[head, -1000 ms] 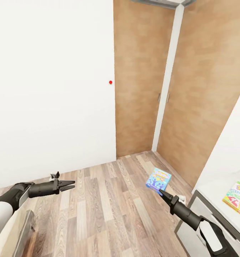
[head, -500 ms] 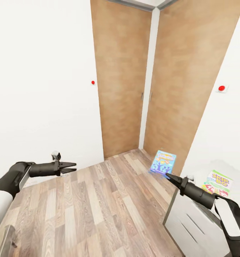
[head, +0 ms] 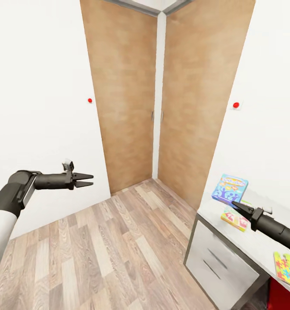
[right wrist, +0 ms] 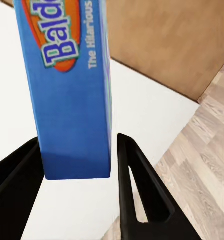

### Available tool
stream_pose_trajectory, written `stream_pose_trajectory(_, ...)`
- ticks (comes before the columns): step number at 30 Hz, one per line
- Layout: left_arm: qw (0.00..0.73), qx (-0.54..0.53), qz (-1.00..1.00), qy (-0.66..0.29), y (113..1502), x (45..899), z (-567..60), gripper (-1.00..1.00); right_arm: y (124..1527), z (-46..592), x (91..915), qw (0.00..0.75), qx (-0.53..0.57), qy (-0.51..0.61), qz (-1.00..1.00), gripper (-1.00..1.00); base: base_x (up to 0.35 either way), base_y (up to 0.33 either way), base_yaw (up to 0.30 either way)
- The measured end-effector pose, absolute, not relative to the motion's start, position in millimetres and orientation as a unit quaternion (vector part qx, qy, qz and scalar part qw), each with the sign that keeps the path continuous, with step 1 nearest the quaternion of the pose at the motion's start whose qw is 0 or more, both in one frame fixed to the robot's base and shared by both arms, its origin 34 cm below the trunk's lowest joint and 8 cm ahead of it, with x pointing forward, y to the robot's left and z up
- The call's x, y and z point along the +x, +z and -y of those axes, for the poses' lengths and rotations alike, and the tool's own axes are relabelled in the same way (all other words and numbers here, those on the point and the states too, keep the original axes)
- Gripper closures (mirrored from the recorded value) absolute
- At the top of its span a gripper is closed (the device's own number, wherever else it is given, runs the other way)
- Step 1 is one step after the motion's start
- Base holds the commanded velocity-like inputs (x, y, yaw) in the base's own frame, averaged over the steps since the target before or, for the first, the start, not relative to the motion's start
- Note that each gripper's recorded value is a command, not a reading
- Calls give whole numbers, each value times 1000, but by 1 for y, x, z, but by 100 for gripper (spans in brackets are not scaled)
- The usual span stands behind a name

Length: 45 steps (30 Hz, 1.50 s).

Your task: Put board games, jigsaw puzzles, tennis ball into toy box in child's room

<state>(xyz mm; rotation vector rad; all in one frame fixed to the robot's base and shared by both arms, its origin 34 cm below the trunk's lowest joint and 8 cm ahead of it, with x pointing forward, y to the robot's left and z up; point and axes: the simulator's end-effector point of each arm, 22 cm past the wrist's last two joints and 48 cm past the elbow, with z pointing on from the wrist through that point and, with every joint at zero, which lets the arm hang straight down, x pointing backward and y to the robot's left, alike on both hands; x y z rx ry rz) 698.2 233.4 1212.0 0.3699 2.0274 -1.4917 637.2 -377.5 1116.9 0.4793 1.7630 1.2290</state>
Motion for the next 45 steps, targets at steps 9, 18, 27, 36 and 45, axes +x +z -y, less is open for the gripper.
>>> stream_pose_trajectory(9,299,142,-761,-558,1216,697,-235,-100,1129,400,635,468,195,484,-713,100,0,0,-280)
stream_pose_trajectory(18,303,145,-760,-557,1220,696,-236,-100,1132,401,634,471,194,484,-712,100,0,-22,-280)
stream_pose_trajectory(27,305,146,-759,-556,1224,695,-236,-100,1131,402,633,470,197,484,-712,100,0,-97,-280)
stream_pose_trajectory(36,307,147,-759,-555,1227,693,-237,-100,1128,404,632,466,203,487,-710,100,0,-4,-280)
stream_pose_trajectory(45,310,149,-758,-555,1231,692,-237,-100,1131,404,632,467,203,488,-709,100,0,0,-280)
